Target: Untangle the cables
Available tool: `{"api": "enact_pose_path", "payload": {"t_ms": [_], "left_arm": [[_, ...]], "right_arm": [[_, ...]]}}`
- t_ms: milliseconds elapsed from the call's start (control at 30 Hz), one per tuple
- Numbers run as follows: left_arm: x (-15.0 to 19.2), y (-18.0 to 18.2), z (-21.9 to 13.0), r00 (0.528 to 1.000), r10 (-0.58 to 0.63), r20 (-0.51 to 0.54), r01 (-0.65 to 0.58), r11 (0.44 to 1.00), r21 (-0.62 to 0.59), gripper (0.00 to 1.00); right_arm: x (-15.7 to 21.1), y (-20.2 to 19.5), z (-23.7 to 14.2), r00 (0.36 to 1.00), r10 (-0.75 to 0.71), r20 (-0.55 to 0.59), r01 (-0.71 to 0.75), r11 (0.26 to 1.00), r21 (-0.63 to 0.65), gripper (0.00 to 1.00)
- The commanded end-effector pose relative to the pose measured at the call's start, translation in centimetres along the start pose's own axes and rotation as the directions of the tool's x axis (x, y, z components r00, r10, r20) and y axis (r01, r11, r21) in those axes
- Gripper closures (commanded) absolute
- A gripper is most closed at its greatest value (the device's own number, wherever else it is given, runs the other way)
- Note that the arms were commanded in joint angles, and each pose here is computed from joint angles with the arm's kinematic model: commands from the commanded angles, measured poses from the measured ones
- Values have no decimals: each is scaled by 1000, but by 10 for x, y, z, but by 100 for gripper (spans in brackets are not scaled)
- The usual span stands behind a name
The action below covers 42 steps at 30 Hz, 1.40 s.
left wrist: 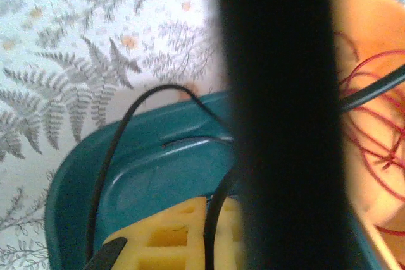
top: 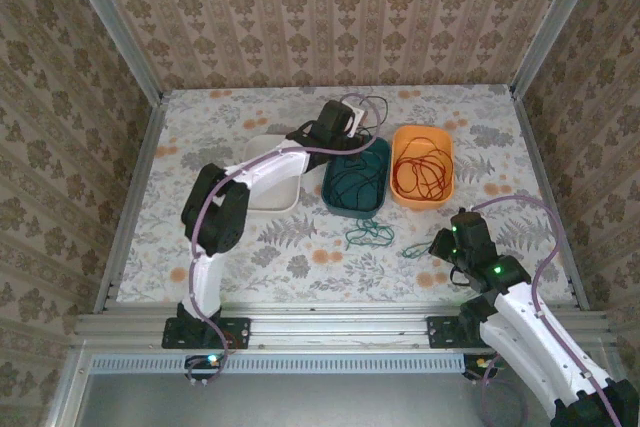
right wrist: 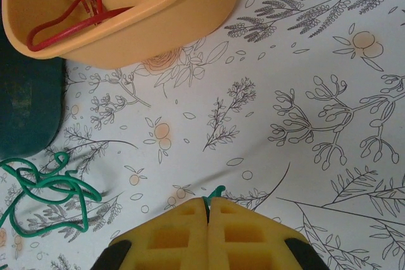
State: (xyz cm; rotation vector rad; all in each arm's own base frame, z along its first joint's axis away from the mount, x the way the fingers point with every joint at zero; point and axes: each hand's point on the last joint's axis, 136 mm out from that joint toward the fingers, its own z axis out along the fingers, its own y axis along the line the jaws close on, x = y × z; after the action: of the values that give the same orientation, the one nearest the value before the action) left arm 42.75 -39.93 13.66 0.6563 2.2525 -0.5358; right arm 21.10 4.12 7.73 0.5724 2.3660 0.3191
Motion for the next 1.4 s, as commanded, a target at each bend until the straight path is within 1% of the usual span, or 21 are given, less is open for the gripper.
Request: {"api": "enact_pose_path", "payload": {"t_ms": [0,100,233,400,467,567,667,800,900,1100,1167,1233,1367], "left_arm": [[20,9,1,989,-59,-138,53,997,-47,100],[34,10,14,977,-87,-195,78,996,-53,100],[44,4,23,966,-123,-226,118,992,-35,98],[51,-4,22,962,-105,-254,97,994,-46,89],[53,-8,18,958,-97,-268,85,995,-55,81],[59,-14,11,951,-94,-294,80,995,-62,81],[67,-16,0,941,-121,-316,102,992,-76,81],[81,-16,-10,917,-171,-361,148,985,-92,84],[94,-15,-17,894,-189,-407,155,981,-115,85],[109,-14,-25,861,-215,-460,167,976,-143,83],[114,-19,-23,847,-219,-485,179,975,-129,79],[116,-23,-21,834,-220,-506,182,976,-124,70],[106,-27,-22,840,-208,-500,171,978,-120,53]], "right_arm": [[-7,8,-7,1000,-14,7,14,1000,-24,100],[-8,9,-7,1000,-14,8,15,1000,-26,100],[-11,11,-9,1000,-15,14,16,999,-35,100],[-14,12,-11,999,-20,26,20,999,-35,100],[-14,12,-11,999,-17,29,18,999,-32,100],[-14,11,-11,1000,-16,27,17,999,-32,100],[-14,12,-11,999,-16,28,16,999,-35,100],[-16,14,-13,999,-21,33,22,999,-39,100],[-18,14,-14,999,-27,36,28,999,-39,100],[-20,16,-16,999,-27,45,29,999,-45,100],[-20,16,-16,999,-29,46,31,998,-47,100],[-21,17,-16,998,-34,48,37,998,-49,100],[-22,16,-18,998,-41,50,43,998,-43,100]]}}
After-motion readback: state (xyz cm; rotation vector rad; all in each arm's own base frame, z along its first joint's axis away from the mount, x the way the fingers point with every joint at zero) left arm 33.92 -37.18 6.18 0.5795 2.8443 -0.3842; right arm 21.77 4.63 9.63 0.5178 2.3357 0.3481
